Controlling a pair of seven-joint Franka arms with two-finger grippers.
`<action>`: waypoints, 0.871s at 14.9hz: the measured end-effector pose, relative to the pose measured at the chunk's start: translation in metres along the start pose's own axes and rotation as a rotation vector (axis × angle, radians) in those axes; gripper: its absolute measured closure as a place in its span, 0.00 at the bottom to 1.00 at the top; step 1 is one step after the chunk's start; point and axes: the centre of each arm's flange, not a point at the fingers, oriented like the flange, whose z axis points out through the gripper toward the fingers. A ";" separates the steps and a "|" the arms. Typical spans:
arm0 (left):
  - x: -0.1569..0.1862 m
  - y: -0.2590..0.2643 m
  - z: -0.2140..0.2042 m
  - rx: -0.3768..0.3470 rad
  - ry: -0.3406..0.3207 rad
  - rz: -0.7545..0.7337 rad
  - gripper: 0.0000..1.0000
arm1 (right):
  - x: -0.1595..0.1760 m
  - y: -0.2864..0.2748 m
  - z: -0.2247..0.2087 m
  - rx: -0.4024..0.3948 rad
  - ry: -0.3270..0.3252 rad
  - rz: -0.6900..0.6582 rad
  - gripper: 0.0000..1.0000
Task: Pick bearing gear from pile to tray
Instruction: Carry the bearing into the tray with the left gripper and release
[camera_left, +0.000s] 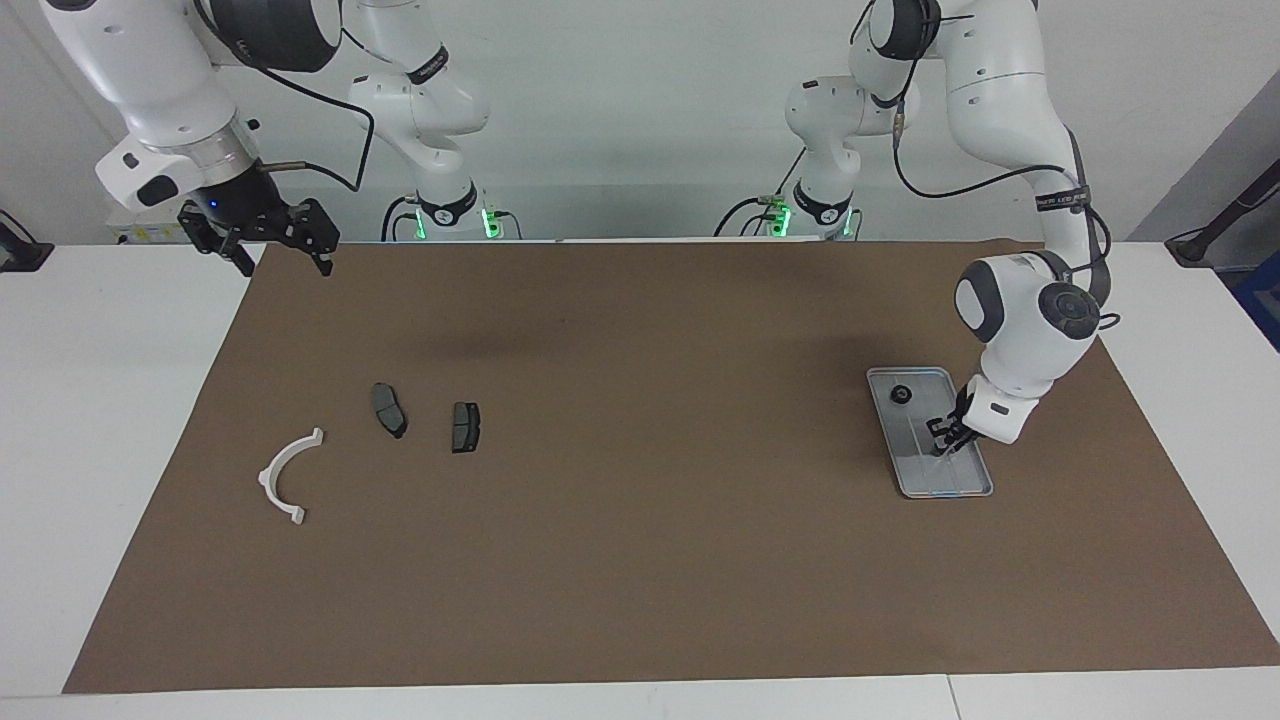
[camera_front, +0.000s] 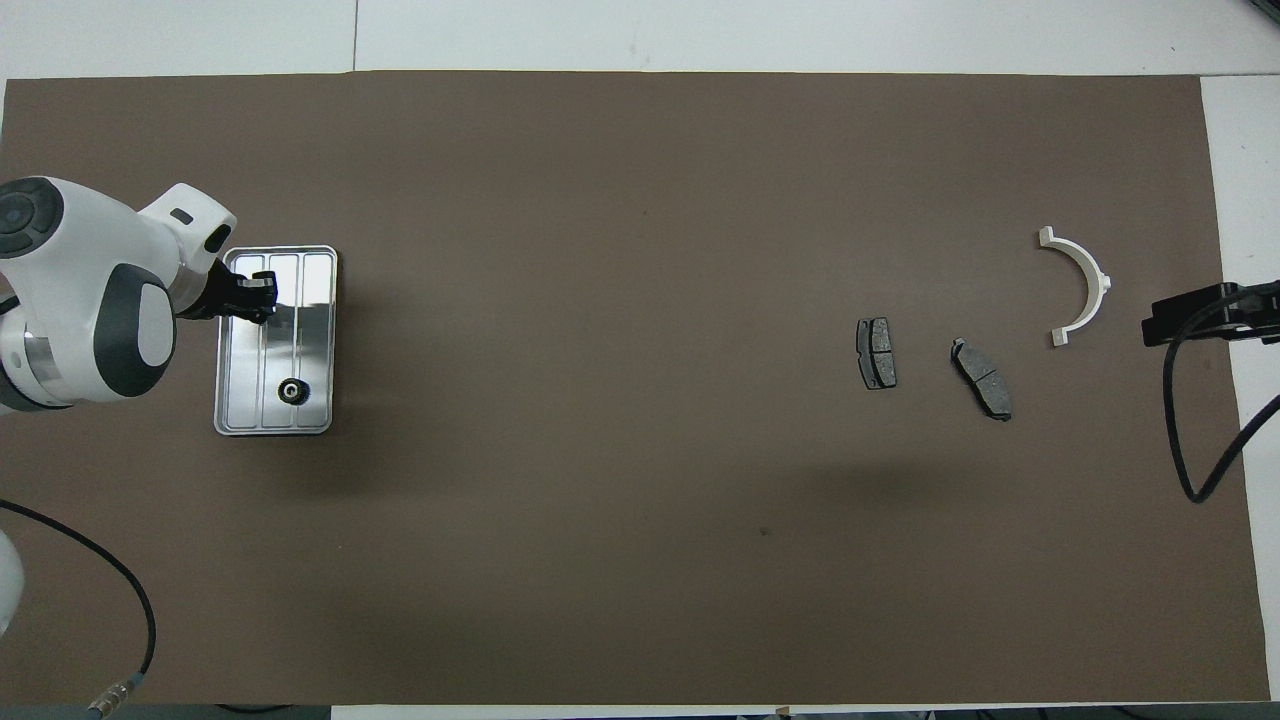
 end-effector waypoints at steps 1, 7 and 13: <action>0.000 0.000 0.000 0.000 0.000 0.000 0.77 | 0.000 0.000 0.000 0.000 0.000 0.000 0.00; -0.001 0.000 0.004 0.001 -0.004 0.002 0.71 | -0.002 0.001 -0.001 0.000 0.001 0.002 0.00; 0.000 0.000 0.003 0.001 -0.009 0.011 0.30 | -0.002 0.001 0.001 0.000 -0.002 0.002 0.00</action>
